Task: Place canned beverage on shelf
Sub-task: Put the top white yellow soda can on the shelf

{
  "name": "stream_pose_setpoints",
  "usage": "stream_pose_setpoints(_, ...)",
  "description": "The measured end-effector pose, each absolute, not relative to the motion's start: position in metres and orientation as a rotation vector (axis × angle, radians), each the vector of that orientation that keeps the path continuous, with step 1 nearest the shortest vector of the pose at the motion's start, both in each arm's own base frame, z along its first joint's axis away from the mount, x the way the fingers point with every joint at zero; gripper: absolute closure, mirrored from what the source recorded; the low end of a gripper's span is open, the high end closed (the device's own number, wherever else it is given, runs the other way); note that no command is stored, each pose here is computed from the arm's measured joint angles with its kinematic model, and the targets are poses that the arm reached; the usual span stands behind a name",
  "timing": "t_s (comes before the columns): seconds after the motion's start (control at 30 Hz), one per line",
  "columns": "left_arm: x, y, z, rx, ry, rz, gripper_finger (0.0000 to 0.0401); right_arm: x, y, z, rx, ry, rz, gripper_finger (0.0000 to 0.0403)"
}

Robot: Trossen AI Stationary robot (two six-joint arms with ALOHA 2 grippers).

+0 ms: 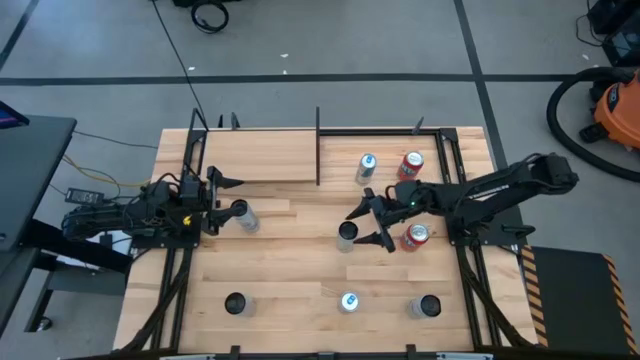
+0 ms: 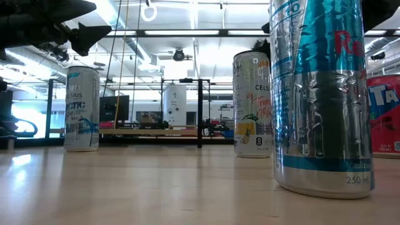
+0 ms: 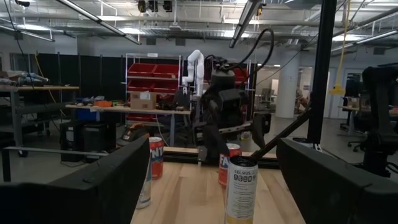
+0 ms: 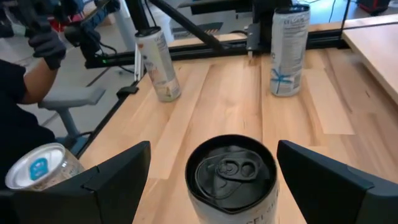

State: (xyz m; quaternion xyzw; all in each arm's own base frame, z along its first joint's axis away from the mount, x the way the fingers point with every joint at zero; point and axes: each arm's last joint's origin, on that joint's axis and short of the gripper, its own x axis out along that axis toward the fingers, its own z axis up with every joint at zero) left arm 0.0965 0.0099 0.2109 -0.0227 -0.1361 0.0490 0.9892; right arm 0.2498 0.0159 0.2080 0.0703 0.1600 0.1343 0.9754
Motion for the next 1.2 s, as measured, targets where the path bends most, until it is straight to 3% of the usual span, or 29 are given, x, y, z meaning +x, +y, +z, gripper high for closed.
stream_pose_setpoints(1.2,0.096,0.010,0.211,0.006,-0.271,0.105,0.0048,0.262,0.016,0.187,0.067,0.363,0.260,0.0044)
